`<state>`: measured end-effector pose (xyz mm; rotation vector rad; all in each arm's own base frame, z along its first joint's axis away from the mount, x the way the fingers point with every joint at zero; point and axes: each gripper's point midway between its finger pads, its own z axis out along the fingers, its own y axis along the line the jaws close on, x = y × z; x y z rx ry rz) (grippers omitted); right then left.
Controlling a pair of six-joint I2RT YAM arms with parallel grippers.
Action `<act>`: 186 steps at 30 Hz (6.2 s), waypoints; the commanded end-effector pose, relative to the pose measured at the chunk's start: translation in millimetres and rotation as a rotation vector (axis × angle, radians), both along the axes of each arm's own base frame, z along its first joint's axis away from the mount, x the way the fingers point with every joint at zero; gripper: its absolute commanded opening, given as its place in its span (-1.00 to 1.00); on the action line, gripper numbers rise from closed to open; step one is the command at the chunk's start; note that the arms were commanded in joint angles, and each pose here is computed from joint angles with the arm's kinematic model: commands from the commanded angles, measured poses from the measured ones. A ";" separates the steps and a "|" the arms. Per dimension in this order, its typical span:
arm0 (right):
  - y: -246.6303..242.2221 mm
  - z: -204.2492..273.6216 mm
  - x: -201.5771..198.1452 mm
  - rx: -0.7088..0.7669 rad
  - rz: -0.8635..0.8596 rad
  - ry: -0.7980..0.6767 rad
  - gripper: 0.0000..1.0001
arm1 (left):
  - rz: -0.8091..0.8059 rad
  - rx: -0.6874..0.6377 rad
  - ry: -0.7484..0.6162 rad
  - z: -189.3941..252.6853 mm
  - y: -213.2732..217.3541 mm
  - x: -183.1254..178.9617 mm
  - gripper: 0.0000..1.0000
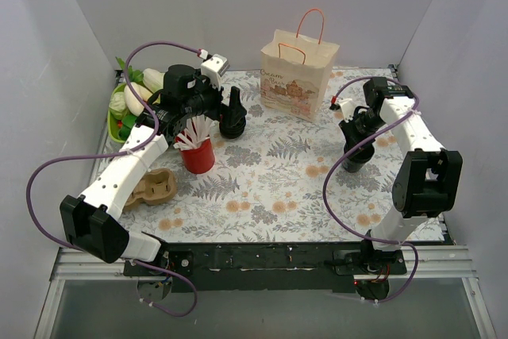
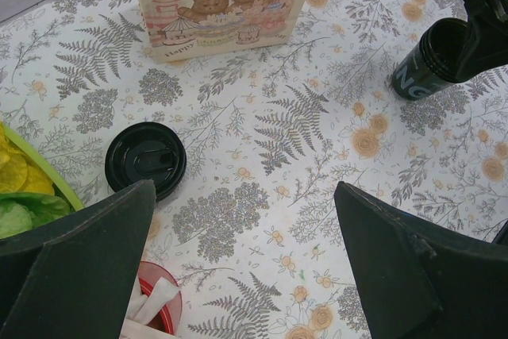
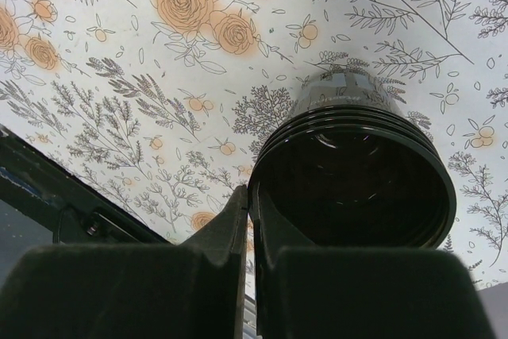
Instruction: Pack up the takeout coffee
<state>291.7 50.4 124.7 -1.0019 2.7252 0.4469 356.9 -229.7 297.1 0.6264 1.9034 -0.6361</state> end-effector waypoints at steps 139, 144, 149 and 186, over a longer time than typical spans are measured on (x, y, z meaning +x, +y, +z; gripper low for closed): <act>-48.6 -20.6 50.4 -0.224 -0.141 -0.164 -0.10 | -0.025 -0.035 0.003 7.9 -12.9 7.5 0.96; -70.2 -24.8 50.7 -0.258 -0.197 -0.153 -0.19 | -0.026 -0.035 0.004 7.3 -13.3 7.8 0.96; -102.7 -25.3 51.7 -0.294 -0.282 -0.146 -0.22 | -0.033 -0.042 0.011 6.2 -15.0 7.3 0.96; -50.9 113.9 53.7 0.086 -0.261 -0.423 0.04 | -0.040 0.384 0.350 -107.6 -17.0 61.7 0.68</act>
